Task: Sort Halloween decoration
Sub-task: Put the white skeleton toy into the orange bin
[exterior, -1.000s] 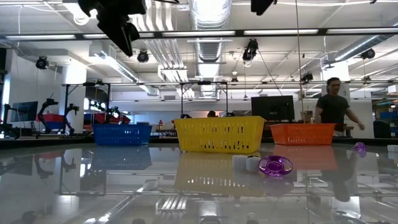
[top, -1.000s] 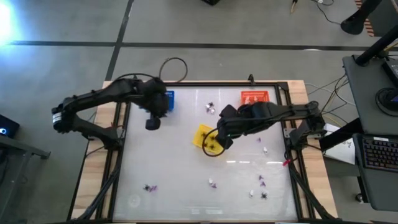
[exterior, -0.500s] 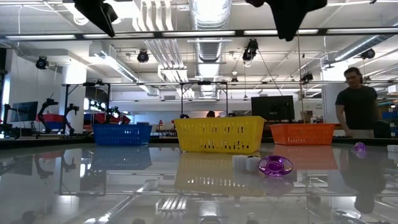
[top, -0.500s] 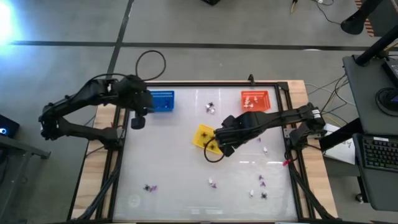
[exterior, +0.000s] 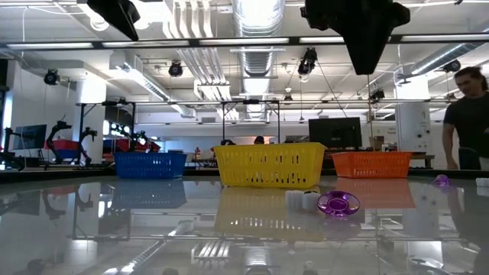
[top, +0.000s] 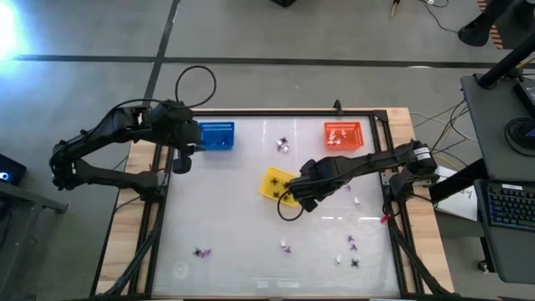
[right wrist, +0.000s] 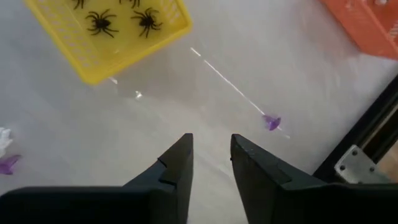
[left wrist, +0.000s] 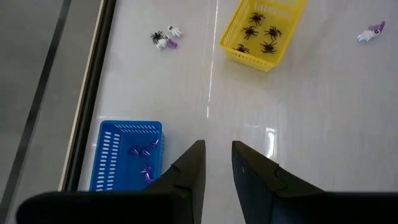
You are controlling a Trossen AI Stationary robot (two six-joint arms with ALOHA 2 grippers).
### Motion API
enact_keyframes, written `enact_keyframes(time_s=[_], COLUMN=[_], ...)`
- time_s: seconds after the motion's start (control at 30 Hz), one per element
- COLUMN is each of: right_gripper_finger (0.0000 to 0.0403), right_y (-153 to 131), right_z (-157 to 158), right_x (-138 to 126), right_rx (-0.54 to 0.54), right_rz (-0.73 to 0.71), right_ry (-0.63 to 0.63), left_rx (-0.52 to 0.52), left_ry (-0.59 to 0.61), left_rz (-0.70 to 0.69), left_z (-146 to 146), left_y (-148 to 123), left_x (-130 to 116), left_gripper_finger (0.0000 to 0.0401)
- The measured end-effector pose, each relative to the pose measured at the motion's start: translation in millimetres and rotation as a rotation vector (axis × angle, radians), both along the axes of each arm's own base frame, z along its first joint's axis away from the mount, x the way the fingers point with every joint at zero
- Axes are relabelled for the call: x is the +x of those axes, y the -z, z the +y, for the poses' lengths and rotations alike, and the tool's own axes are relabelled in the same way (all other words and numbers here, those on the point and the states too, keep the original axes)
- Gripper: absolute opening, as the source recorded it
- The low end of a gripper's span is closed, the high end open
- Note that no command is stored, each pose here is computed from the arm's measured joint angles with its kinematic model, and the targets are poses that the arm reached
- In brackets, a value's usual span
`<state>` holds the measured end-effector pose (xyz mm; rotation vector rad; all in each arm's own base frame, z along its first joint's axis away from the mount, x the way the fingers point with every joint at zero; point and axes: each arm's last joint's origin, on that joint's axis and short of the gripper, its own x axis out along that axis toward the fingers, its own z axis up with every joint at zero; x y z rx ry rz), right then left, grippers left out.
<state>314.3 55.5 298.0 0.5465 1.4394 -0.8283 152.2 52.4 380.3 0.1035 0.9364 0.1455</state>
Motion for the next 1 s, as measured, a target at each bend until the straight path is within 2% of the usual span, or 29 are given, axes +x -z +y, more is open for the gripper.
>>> enact_keyframes(time_s=[0.23,0.5,0.8,1.0], right_gripper_finger=[0.0152,0.0157,0.0157,0.0157], right_y=[20,46,51,78], right_z=[4,6,0,-3], right_x=[-10,-46,-85,-102], right_rx=[-0.029,0.034,0.098,0.142], right_rz=[0.086,0.209,0.043,0.042], right_ry=[0.06,0.161,0.24,0.239], left_rx=[-0.006,-0.002,-0.01,-0.011], left_ry=[0.0,0.0,-0.012,-0.013], left_rz=[0.013,-0.001,-0.008,-0.007], left_z=[-2,-5,-6,-6], left_y=[0,-1,2,2], left_x=[-4,-13,-18,-17], left_gripper_finger=[0.0061,0.0061,0.0061,0.0061])
